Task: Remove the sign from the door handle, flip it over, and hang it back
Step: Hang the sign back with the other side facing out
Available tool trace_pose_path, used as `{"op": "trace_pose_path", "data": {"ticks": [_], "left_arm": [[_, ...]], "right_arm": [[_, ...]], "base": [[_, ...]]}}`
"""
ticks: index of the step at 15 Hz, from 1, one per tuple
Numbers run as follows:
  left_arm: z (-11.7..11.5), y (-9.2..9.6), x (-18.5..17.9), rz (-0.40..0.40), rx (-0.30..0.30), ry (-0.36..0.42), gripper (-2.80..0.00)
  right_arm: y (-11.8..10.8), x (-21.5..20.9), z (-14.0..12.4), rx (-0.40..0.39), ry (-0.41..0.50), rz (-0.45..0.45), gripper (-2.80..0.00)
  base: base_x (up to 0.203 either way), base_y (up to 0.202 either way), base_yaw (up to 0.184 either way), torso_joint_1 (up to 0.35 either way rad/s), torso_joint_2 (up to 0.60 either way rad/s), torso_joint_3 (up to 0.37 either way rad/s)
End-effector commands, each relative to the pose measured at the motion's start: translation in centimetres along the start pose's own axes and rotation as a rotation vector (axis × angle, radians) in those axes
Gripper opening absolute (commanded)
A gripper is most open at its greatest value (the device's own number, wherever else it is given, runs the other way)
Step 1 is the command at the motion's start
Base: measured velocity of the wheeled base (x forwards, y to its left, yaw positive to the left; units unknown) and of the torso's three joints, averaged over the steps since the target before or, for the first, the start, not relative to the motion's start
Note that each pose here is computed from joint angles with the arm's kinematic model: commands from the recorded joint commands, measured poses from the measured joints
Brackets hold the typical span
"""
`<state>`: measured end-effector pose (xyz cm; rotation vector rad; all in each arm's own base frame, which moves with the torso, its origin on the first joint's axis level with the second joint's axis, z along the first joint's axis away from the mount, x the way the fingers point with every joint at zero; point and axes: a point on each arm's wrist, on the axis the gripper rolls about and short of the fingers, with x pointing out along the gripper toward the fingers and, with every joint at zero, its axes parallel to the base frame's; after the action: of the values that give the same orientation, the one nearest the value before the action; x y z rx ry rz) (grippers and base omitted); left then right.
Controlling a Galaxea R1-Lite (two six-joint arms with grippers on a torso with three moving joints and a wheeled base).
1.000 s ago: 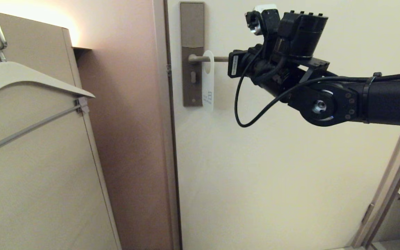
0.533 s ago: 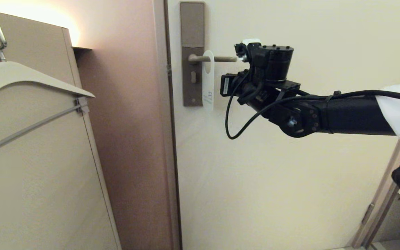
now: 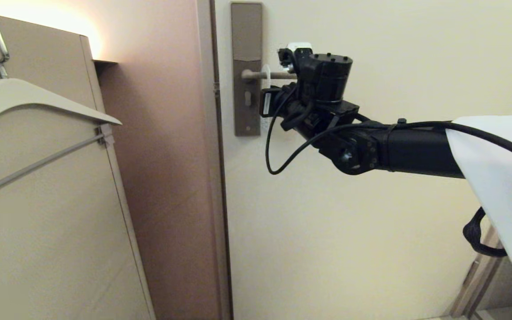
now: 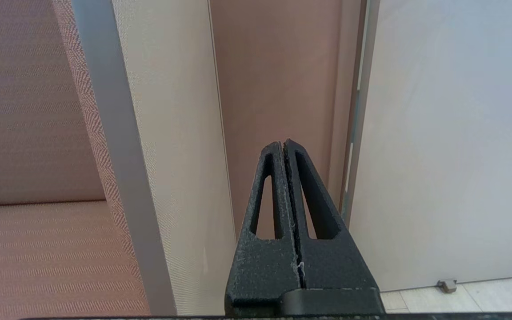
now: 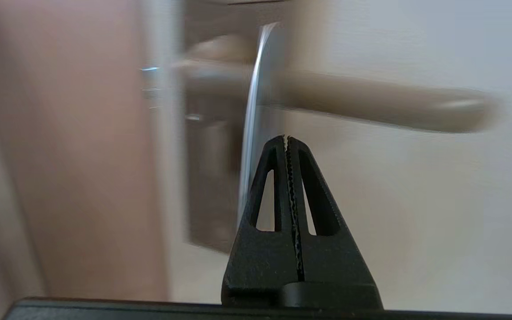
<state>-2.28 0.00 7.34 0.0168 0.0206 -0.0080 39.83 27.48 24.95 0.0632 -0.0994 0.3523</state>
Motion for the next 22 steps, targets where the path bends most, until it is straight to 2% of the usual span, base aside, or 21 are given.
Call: {"op": "trace_pose_path", "data": {"ticks": [1,8,12,22], "left_arm": [[0.0,0.0,0.0,0.0,0.0,-0.001,-2.8],[0.0,0.0,0.0,0.0,0.0,-0.001,-2.8],[0.0,0.0,0.0,0.0,0.0,0.001,-2.8],[0.0,0.0,0.0,0.0,0.0,-0.001,-2.8]], "right_arm": [[1.2,0.2,-1.0,-0.005,0.012,0.021,-2.8],[3.9,0.6,-2.3,-0.016,0.009,0.072,-2.8],[4.1,1.0,-3.5,-0.072,0.025,0.074,-2.8],[3.6,2.1,-7.1,-0.097,0.09,0.063,-2.8]], "base": [[0.0,0.0,0.0,0.0,0.0,0.0],[0.0,0.0,0.0,0.0,0.0,0.0],[0.0,0.0,0.0,0.0,0.0,0.0],[0.0,0.0,0.0,0.0,0.0,0.0]]}}
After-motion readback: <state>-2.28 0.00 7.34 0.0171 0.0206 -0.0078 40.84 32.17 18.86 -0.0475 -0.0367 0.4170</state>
